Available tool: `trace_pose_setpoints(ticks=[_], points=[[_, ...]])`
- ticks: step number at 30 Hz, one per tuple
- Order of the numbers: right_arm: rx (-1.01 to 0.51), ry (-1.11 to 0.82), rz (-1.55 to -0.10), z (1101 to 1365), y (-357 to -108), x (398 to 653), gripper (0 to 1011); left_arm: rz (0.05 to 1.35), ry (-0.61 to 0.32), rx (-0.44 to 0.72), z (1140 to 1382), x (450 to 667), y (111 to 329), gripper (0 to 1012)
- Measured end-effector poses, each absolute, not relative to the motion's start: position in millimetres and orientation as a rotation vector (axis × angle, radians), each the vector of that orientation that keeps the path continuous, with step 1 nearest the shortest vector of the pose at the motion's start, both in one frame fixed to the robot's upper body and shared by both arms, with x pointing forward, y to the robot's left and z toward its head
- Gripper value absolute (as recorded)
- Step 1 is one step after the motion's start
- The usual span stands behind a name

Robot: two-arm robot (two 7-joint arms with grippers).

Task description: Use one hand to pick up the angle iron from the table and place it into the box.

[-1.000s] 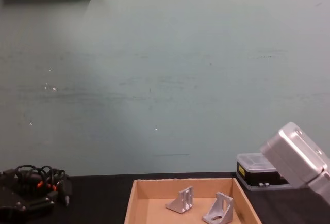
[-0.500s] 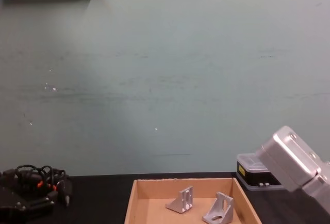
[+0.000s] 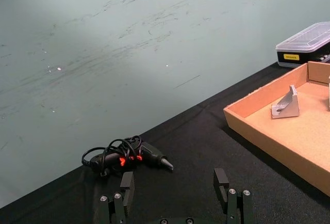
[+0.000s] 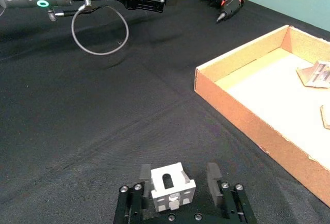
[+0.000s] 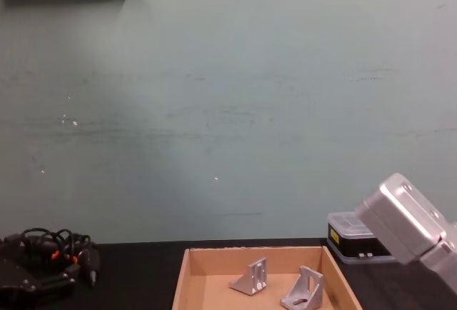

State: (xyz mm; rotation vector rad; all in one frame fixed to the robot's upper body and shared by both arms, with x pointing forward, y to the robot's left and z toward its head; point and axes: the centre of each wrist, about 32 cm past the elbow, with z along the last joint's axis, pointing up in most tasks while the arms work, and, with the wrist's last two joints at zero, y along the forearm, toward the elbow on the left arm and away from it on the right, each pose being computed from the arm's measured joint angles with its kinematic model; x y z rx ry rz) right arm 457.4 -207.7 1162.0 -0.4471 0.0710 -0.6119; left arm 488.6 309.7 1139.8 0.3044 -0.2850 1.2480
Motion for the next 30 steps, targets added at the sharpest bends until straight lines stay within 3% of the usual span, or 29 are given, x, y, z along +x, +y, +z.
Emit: trace_pose_setpoints(ticks=[6,10,22,30], points=[[-0.448,0.071,-0.612,1162.1,-208.0,457.4,514,1.248,-0.285,0.305,1139.8,488.6,309.7,1011],[-0.447,0.071,-0.613,1162.3,-208.0,457.3,449,1.248,-0.285,0.304,1139.8,488.6,309.6,1011],[-0.434,0.067,-0.619,1163.0,-210.0,456.3,449,1.248,-0.285,0.305,1139.8,488.6,309.7,1011],[-0.394,0.019,-0.648,1181.4,-211.5,465.6,449,1.248,-0.285,0.304,1139.8,488.6,309.6,1011]])
